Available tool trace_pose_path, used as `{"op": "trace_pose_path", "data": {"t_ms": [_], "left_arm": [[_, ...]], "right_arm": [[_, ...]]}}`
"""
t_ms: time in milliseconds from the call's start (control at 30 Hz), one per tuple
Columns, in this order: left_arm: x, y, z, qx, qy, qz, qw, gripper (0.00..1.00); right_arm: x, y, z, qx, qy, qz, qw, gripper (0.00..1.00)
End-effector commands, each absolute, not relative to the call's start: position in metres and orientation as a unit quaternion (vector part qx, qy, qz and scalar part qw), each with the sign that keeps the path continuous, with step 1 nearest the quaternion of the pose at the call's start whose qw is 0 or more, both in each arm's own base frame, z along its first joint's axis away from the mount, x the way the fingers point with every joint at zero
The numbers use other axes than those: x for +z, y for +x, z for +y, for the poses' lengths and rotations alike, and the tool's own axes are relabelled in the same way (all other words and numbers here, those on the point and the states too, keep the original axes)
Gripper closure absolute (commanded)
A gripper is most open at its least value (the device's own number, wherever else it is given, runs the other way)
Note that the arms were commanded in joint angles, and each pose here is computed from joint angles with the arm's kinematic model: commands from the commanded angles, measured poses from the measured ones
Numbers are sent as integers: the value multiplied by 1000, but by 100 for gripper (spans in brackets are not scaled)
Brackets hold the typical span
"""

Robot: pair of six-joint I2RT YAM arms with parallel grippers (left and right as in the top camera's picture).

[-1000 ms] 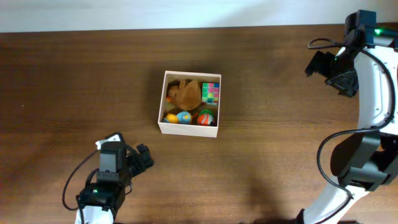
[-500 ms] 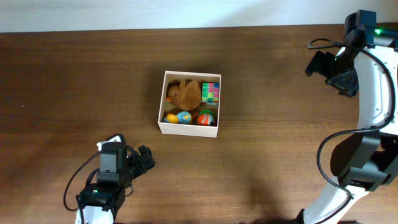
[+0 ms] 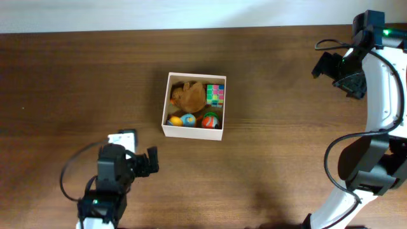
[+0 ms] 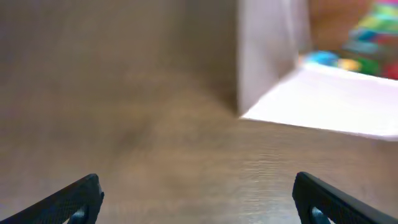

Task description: Pack container

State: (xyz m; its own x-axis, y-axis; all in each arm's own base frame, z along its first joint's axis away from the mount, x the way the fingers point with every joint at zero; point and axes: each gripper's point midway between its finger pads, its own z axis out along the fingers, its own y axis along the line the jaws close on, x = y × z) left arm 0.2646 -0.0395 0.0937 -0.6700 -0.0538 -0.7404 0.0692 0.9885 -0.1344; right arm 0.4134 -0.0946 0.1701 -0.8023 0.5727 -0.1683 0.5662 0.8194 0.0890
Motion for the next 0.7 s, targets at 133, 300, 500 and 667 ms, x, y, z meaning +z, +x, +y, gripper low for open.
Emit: {"op": "trace_pose_path", "data": {"t_ms": [133, 300, 500, 667], "left_arm": [[132, 258, -52, -55, 141, 858, 492, 1], [141, 249, -48, -47, 130, 830, 541, 1], [146, 246, -40, -39, 100, 801, 588, 1], [144, 245, -28, -10, 78, 789, 610, 1]], "right_arm": [[179, 414, -97, 15, 298, 948, 107, 1], [179, 414, -97, 15, 298, 948, 107, 1], [179, 414, -97, 15, 298, 948, 107, 1], [179, 414, -97, 15, 298, 948, 107, 1]]}}
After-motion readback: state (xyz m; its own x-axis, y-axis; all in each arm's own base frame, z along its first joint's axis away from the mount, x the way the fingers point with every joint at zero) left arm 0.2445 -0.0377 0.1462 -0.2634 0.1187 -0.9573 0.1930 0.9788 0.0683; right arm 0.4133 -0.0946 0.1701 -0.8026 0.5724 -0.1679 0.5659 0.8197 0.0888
